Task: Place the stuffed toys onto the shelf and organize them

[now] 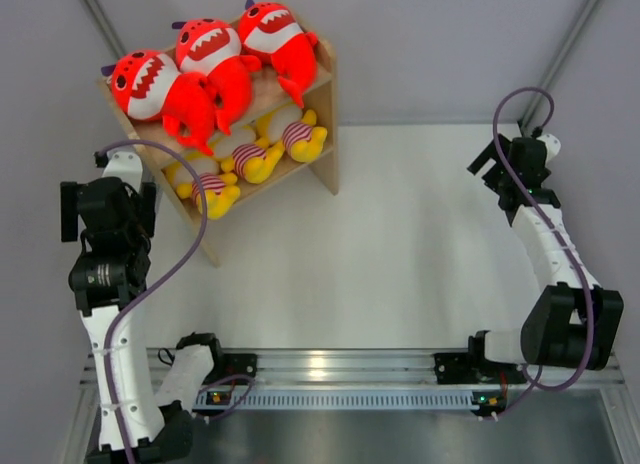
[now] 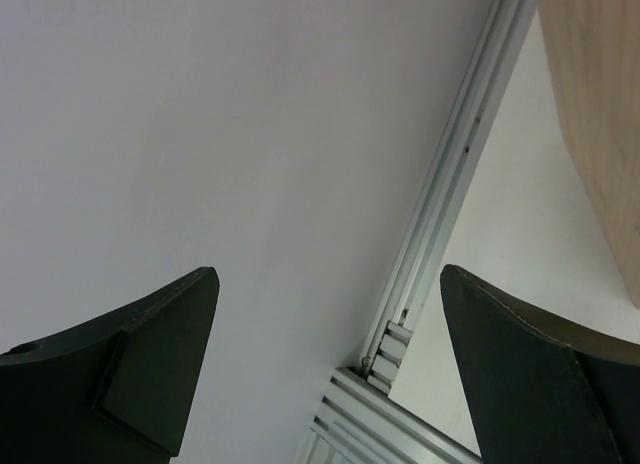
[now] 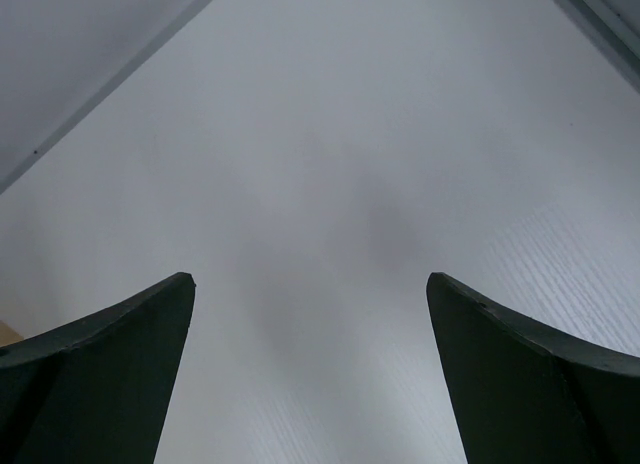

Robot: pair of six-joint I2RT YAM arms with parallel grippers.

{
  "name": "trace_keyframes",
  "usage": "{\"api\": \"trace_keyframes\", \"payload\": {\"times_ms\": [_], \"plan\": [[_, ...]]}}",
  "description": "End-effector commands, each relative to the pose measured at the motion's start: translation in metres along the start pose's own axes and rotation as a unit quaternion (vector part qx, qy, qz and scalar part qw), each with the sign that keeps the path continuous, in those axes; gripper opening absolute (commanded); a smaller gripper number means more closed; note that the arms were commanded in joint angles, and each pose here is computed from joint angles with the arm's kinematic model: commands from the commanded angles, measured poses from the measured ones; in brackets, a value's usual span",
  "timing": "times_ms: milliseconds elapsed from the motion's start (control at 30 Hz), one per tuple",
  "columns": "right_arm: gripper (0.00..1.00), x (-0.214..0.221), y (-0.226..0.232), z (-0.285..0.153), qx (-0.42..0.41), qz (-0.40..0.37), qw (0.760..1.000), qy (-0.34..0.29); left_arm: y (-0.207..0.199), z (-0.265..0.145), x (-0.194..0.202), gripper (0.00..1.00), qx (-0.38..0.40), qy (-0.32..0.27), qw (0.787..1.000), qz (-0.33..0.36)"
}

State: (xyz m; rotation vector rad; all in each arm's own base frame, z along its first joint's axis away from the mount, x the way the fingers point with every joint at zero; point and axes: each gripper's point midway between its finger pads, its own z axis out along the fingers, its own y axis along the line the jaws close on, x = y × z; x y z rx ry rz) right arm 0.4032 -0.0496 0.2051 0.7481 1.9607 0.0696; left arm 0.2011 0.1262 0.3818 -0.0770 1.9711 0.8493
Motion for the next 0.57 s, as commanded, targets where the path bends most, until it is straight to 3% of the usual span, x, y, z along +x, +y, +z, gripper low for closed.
{"api": "trace_keyframes", "payload": {"times_ms": [0,367,533], "plan": [[0.99,-0.022,0.014,0.001,-0.036,0.004,0.998,-0.043,-0.001,0.007,0.010,0.99,-0.010,0.006,0.999,-0.044],[1.00,-0.024,0.023,-0.008,-0.069,-0.002,0.996,-0.052,-0.044,0.031,0.081,0.99,0.029,0.086,0.995,-0.042],[1.00,-0.026,0.023,-0.012,-0.076,-0.007,0.995,-0.064,-0.059,0.036,0.090,0.99,0.052,0.093,0.993,-0.042]]}}
